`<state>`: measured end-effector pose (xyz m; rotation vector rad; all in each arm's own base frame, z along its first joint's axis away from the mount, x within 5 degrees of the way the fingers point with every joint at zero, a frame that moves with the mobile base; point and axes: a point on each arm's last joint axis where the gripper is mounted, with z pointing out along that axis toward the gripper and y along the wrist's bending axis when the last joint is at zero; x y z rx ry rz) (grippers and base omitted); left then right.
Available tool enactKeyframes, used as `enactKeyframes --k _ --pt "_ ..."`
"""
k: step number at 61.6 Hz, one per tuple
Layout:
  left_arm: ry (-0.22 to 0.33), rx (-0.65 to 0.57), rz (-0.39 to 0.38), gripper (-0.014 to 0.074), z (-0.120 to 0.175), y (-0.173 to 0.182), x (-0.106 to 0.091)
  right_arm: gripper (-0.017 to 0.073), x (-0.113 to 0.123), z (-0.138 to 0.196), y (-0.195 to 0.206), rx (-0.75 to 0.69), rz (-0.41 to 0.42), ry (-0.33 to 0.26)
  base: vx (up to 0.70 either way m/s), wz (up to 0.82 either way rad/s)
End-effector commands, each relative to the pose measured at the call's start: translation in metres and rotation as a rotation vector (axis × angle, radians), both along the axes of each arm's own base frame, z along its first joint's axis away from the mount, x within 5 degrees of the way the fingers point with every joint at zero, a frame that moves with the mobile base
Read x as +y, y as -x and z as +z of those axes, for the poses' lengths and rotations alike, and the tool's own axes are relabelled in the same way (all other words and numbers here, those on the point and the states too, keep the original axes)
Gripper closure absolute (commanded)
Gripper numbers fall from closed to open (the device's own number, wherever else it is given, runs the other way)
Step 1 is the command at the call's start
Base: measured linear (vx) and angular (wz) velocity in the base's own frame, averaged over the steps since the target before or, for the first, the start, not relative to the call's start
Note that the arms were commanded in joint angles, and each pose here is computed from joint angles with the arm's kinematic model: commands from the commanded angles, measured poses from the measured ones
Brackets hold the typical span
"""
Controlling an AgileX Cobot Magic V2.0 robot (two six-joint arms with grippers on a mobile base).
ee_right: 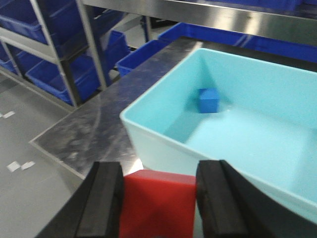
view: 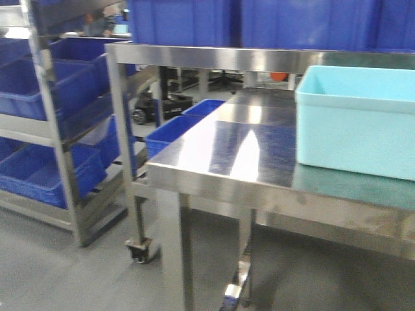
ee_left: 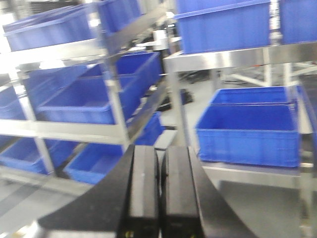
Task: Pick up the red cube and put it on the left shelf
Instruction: 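Drive the base to the shelf of blue bins holding the red cube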
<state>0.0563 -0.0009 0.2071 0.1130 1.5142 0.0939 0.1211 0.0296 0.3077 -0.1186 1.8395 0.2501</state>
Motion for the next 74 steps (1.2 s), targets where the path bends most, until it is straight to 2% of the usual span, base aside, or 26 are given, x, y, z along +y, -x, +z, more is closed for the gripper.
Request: enactKeyframes --k 1,41,74 --pt "0.005 -0.062 -0.004 0.0488 0.0004 -0.0009 -0.0002 0.0511 -0.0008 0.0182 -0.0011 -0.118 -0.007 -0.013 -0.13 0.69" --pt "0.005 -0.062 -0.004 0.0488 0.0004 -0.0009 -0.0002 0.0511 -0.0008 0.0182 -0.0011 -0.118 -0.007 -0.013 -0.16 0.44" --pt "0.005 -0.062 -0.004 0.0488 0.0004 -0.0009 -0.0002 0.0511 -0.0008 0.0182 -0.0011 -0.118 -0.007 -0.013 -0.13 0.61"
